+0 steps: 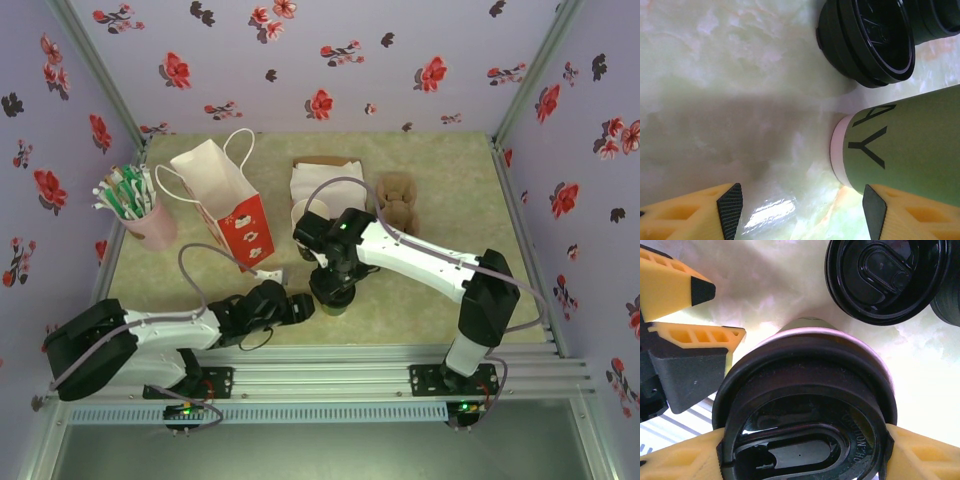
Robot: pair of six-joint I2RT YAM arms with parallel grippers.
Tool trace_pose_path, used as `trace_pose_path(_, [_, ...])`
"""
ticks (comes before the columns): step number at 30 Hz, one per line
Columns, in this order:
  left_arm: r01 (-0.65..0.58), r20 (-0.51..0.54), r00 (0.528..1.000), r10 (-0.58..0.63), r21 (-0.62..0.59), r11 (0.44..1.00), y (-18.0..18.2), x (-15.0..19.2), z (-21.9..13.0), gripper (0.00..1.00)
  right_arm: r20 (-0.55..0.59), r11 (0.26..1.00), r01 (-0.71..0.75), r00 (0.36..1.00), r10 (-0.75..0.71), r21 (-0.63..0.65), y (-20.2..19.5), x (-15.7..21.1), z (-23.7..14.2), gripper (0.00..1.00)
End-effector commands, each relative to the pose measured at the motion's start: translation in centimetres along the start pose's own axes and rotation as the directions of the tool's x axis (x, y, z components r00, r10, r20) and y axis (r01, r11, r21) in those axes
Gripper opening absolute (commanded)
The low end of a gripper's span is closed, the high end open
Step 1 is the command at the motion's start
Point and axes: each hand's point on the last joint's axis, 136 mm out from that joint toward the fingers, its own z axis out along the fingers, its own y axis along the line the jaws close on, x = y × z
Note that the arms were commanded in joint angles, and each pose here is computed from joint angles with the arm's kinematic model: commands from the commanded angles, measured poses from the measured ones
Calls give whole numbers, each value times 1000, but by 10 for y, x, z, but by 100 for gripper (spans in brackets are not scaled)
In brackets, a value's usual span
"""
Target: Pack the takeout coffee
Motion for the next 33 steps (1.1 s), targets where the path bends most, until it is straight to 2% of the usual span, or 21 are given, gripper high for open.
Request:
trace_pose_path(1, [-9,19,1000,8,44,999,-17,-9,4,67,-20,1000,9,1000,-8,13,1,0,6,64])
trace_pose_path(16, [-16,7,1000,15,32,999,-15,-7,10,65,-50,999,11,999,-10,30,2,1,13,64])
trace_pose_path(27, [-11,7,1000,11,32,999,-15,-7,10,65,20,999,1,1000,-2,50,0,-8,-9,64])
trace_pose_path(33, [-7,7,1000,6,31,999,-13,-5,9,64,13,999,-4,1000,3,50,-2,-7,-5,64])
